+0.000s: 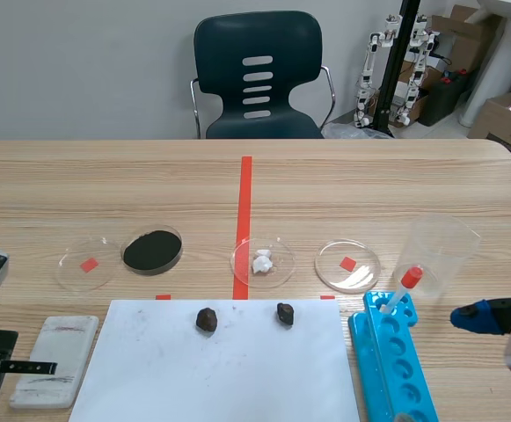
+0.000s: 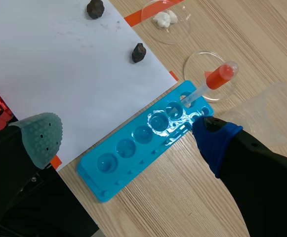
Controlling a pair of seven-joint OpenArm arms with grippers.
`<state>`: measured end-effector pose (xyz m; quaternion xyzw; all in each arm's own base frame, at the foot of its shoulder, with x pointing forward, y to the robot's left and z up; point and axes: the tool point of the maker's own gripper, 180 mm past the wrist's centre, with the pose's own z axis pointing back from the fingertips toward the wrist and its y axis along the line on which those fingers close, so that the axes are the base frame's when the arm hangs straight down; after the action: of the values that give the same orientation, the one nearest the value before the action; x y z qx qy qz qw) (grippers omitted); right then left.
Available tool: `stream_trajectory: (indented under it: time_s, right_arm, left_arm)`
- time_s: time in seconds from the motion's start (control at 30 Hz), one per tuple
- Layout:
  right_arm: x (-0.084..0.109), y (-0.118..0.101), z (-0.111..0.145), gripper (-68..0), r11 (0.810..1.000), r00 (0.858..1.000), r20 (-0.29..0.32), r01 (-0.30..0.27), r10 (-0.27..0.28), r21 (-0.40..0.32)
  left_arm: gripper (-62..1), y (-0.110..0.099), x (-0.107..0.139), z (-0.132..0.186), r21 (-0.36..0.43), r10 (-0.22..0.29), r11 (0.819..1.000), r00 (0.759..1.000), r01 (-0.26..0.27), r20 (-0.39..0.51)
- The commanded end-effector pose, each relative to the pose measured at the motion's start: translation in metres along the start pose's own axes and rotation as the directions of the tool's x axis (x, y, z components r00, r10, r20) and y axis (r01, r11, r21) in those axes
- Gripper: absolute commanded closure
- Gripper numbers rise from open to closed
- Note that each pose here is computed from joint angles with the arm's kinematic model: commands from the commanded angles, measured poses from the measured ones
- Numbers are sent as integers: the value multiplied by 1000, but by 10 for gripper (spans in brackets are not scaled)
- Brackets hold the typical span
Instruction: Rub the mineral on the streak plate below the first streak
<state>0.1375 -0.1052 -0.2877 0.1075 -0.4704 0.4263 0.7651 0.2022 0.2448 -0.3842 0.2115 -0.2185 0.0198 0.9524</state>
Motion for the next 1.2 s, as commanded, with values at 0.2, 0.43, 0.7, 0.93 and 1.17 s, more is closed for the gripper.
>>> stream_trajectory:
  time_s: [0.2, 0.43, 0.7, 0.93, 1.17]
  right_arm:
    - [9, -4, 0, -547, 1000, 1000, 26, -17, 17, -3]
    - [9, -4, 0, -547, 1000, 1000, 26, -17, 17, -3]
    - [9, -4, 0, -547, 1000, 1000, 26, -17, 17, -3]
    - [8, -4, 0, -547, 1000, 1000, 26, -17, 17, -3]
    - [9, -4, 0, -547, 1000, 1000, 26, -17, 17, -3]
  left_arm:
    - [-147, -3, 12, 19, -77, 71, 995, 988, -61, 137]
    - [-147, -4, 13, 37, -168, 123, 982, 967, -86, 224]
    - [-147, -33, 31, 99, -386, 175, 923, 897, -6, 405]
    - [-147, -84, 57, 186, -603, 241, 773, 789, 196, 565]
    - [-147, -118, 62, 240, -669, 279, 652, 706, 358, 650]
